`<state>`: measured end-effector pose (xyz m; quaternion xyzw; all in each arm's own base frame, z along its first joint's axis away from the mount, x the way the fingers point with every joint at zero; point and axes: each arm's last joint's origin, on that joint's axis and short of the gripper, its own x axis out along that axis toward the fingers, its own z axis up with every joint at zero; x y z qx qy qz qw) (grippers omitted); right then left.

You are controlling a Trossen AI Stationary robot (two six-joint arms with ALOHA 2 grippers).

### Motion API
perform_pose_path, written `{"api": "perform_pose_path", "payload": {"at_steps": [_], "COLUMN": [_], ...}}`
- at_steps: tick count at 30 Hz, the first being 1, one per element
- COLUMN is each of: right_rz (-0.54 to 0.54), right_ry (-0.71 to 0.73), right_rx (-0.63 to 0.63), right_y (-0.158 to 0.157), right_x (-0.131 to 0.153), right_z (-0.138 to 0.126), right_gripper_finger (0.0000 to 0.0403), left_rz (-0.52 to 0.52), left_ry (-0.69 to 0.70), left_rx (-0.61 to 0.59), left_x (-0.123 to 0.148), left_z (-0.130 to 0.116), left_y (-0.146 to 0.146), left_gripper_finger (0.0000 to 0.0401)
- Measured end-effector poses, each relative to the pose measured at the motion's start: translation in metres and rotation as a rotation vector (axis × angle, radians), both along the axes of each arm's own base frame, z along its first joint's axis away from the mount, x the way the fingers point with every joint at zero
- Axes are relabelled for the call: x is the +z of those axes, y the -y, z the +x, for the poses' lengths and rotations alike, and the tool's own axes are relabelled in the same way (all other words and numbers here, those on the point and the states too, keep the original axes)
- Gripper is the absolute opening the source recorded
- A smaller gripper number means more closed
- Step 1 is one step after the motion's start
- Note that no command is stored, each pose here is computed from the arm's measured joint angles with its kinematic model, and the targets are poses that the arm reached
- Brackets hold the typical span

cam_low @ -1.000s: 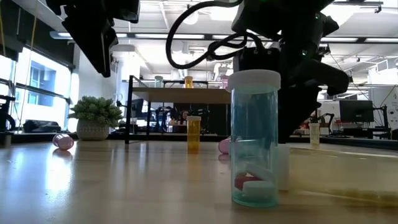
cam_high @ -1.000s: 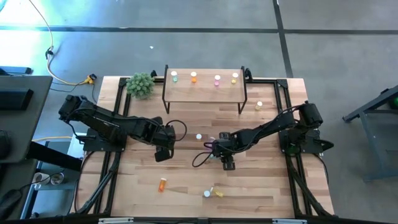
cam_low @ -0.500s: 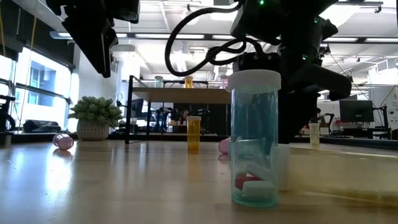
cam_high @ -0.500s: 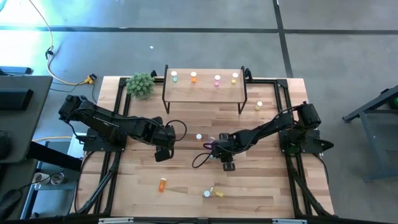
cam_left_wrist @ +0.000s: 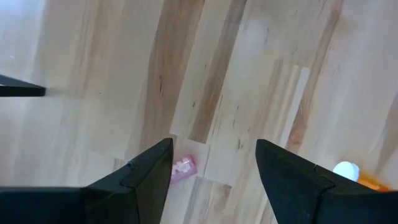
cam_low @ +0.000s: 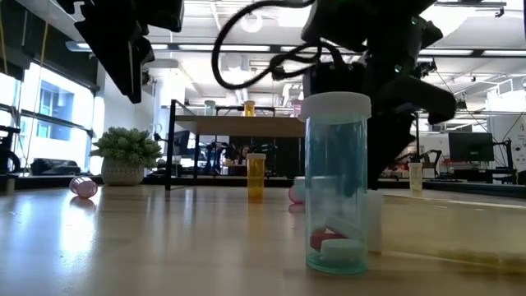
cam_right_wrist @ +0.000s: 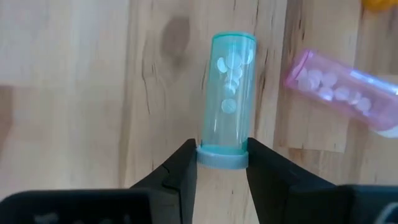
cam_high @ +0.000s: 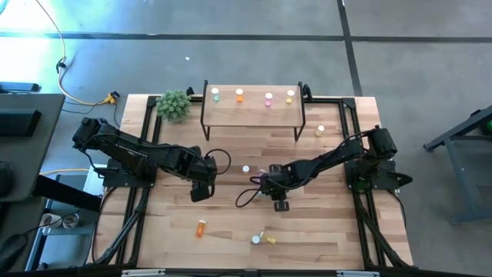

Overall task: Pick and place medicine bottles onto shelf by color
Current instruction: Put the top blue pill bottle on the shelf aligned with the blue pill bottle

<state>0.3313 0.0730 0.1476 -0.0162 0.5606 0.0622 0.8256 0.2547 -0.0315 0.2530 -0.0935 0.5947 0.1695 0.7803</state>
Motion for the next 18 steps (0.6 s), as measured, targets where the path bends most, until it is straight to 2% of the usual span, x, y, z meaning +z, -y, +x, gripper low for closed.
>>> {"api": "perform_pose_path", "payload": {"at_steps": [6, 12, 18], "right_rz": [-0.007, -0.022, -0.112], "right_ry": [0.023, 0.054, 0.097], "right_rx": [0.033, 0.103, 0.169], "right_y": [-0.003, -0.014, -0.023], "right_x": [0.011, 0.024, 0.045], "right_z": [0.007, 0.012, 0.02], "right_gripper_finger": [0.0104, 0.0103, 0.0103], "left_rz": [-0.015, -0.138, -0.244], "left_ry": [0.001, -0.017, 0.011], "left_rx": [0.027, 0.025, 0.042], "left_x": [0.0, 0.0, 0.0], "left_z": [0.0, 0.001, 0.005], "left_y": [-0.002, -0.013, -0.032], "left_gripper_finger": [0.0238, 0.0239, 0.0239]}}
